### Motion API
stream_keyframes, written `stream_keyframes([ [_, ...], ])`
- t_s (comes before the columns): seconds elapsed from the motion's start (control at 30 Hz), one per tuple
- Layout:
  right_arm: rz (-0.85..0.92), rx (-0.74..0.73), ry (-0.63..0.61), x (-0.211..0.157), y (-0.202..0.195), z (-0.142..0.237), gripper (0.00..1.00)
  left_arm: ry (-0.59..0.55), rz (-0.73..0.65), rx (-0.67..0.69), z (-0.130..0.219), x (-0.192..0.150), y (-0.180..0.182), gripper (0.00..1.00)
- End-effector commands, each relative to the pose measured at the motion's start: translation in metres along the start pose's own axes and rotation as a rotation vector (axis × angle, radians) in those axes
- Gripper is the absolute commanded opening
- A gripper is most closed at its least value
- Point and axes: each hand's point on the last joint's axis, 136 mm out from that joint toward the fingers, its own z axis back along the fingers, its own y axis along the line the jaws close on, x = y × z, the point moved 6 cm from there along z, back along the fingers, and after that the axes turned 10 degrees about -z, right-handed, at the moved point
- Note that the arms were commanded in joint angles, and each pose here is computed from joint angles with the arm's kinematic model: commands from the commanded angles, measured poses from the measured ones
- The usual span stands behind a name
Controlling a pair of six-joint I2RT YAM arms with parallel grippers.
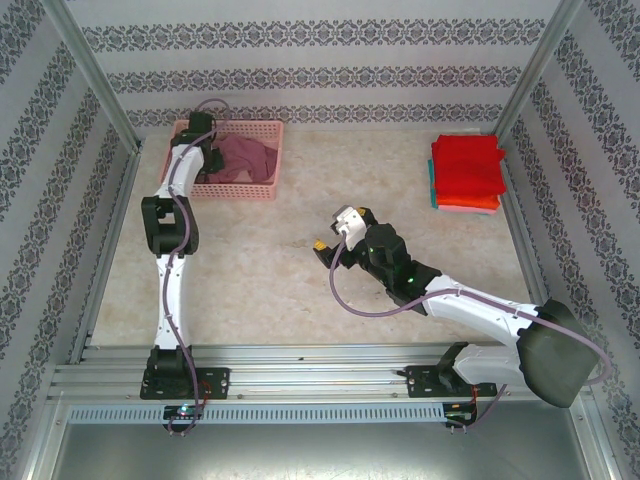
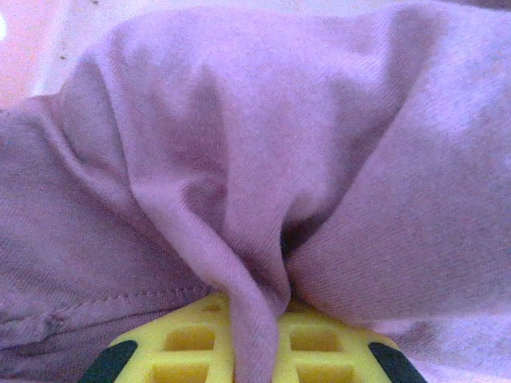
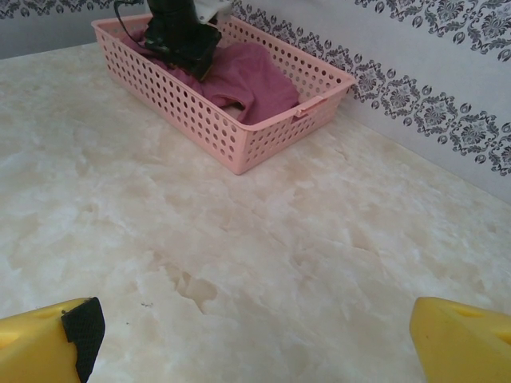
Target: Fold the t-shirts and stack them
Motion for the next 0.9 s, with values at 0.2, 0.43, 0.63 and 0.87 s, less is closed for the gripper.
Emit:
stream_keyframes([
  [0.2, -0.026, -0.011, 0.015, -0.003, 0.002, -0.002, 0.98, 0.113, 0.149, 0.095, 0.002, -0.021, 0.085, 0.11],
  [0.43, -0.042, 0.005, 0.029, -0.004, 0.005, -0.008, 0.98, 0.075, 0.180, 0.115, 0.015, -0.013, 0.108, 0.07],
  [0.63, -0.045, 0.006, 0.028, -0.004, 0.006, -0.008, 0.98, 0.042, 0.209, 0.110, 0.031, -0.005, 0.116, 0.00],
  [0.87, -0.055, 0.007, 0.024, -0.003, 0.006, -0.008, 0.98, -0.082, 0.221, 0.081, 0.084, 0.021, 0.106, 0.00],
])
